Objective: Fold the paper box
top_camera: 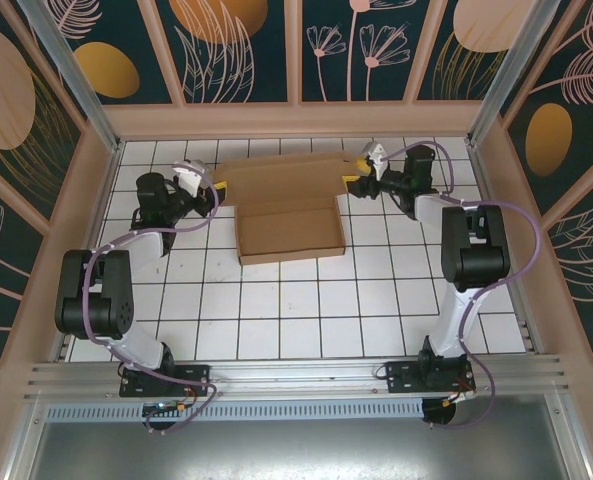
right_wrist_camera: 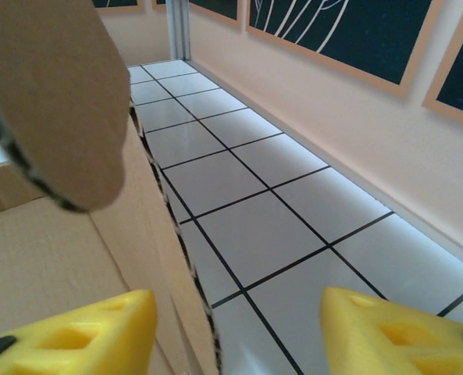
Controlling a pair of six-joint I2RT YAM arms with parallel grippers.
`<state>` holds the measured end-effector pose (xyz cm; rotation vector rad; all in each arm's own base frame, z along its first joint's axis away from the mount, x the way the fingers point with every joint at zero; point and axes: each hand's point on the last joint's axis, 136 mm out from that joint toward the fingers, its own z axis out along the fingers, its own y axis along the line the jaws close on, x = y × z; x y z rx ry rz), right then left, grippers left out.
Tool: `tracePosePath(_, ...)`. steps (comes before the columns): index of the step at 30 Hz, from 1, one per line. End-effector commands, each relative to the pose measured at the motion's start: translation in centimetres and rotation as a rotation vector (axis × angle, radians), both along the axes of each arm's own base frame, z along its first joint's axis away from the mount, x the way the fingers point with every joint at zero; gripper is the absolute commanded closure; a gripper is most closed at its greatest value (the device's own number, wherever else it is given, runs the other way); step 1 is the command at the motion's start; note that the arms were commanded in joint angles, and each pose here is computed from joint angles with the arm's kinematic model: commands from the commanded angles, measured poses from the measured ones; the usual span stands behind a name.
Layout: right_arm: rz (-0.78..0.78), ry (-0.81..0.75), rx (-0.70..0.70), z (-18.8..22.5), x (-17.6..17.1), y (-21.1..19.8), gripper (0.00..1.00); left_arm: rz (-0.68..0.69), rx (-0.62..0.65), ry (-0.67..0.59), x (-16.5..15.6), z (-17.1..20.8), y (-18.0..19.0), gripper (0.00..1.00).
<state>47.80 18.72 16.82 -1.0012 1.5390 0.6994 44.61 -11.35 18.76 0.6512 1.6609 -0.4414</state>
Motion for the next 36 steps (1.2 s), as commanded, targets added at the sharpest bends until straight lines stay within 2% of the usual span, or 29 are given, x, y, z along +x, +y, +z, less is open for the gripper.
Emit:
tracePosePath(1, 0.028, -0.022, -0.002, 0.4, 0.1, 0.9, 0.51, -0.024, 0.036, 0.000, -0.2, -0.8, 0.0, 0.51)
tracePosePath(7, 0.023, -0.010, -0.015, -0.3, -0.3, 1.6, 0.78, -0.002, 0.045, 0.006, 0.0, -1.0, 0.4, 0.66)
tracePosePath(11, 0.003, -0.018, -0.023, -0.2, -0.4, 1.7, 0.91, 0.000, 0.048, 0.018, 0.1, -1.0, 0.4, 0.81)
tracePosePath(15, -0.017, -0.026, -0.013, 0.3, -0.5, 1.5, 0.94, -0.012, 0.041, 0.007, -0.2, -0.6, 0.2, 0.88)
tracePosePath(18, -0.054, -0.032, -0.018, 0.8, -0.3, 1.4, 1.00, 0.005, 0.030, -0.003, -0.3, 0.0, 0.4, 0.90)
tracePosePath(23, -0.171, -0.019, 0.021, 1.6, 0.0, 1.7, 1.00, 0.025, 0.002, 0.014, 0.0, 0.6, -0.5, 0.89)
tracePosePath(28, -0.350, 0.036, 0.023, 0.9, 0.6, 2.5, 1.00, 0.122, -0.058, 0.071, 0.9, 0.6, -1.4, 0.87)
tracePosePath(33, -0.475, 0.061, -0.002, 0.3, -0.2, 4.4, 1.00, 0.291, -0.178, 0.111, 1.4, 0.8, -0.1, 0.87)
tracePosePath(36, -0.609, 0.104, 0.051, 0.8, 0.1, 4.6, 1.00, 0.342, -0.242, 0.123, 1.3, 1.0, 0.1, 0.87)
